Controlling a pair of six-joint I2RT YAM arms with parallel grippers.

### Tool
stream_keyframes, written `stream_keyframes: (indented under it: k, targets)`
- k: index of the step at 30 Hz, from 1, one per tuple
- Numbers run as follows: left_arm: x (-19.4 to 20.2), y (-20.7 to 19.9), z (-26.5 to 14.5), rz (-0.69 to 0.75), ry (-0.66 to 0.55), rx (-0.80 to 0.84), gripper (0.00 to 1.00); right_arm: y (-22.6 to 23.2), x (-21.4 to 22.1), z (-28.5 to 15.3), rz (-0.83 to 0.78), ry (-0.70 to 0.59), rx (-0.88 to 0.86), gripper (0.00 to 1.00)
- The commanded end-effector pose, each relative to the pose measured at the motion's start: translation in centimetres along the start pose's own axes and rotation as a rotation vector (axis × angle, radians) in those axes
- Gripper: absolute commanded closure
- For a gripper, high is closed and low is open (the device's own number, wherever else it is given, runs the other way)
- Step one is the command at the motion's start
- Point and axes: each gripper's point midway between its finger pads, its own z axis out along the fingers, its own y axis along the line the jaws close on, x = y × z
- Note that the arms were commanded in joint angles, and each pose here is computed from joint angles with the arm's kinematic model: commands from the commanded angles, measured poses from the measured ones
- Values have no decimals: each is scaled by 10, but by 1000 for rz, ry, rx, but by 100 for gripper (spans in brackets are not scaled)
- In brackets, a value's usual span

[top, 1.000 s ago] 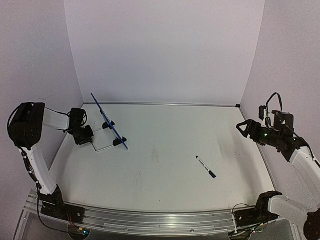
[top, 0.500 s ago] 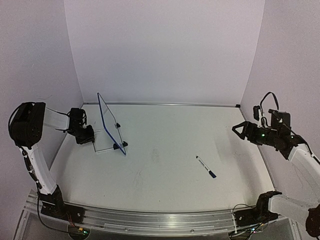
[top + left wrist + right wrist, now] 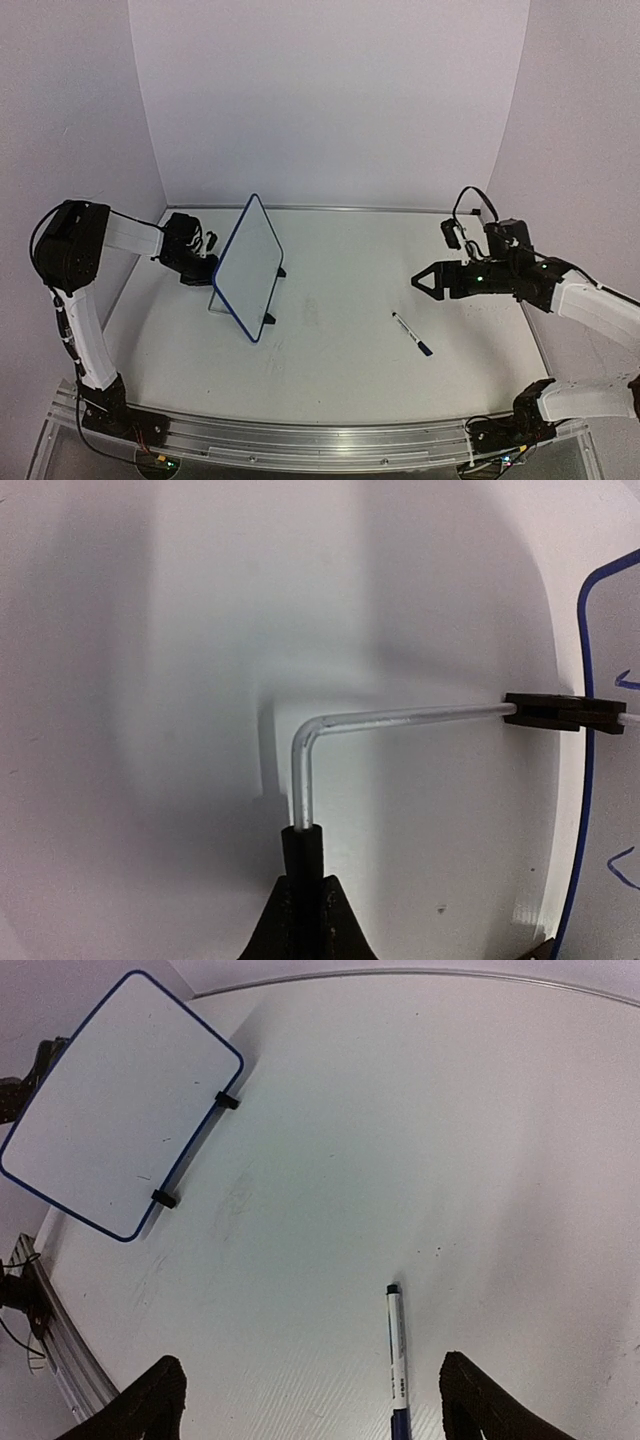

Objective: Write a sentence on the whiteboard
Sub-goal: Move the whiteboard stand to the center of the board.

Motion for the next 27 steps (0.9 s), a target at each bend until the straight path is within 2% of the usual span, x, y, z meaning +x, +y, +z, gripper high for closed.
stream_keyframes:
  k: [1,6,12,16,17,19,23,27]
  targets:
    - [21,-54,7,171,101,185,100,36,-14,20,-122,-35,-63,17]
    - [29,-84,9,255,133,288,100,76,9,54,-228,23,-109,15]
    - [35,-98,15,280,171,321,99,131,32,93,-312,-12,-197,18]
    - [28,-102,11,277,152,327,86,160,46,114,-360,-13,-235,19]
    - [22,-102,6,272,128,314,79,169,52,126,-380,-11,-238,20]
    - [14,-102,0,263,100,292,74,177,58,138,-399,-6,-249,22]
    - [-7,-91,-23,204,26,160,60,190,75,169,-419,33,-280,25]
    - [-27,-82,-62,151,-71,51,36,194,97,201,-432,103,-311,32]
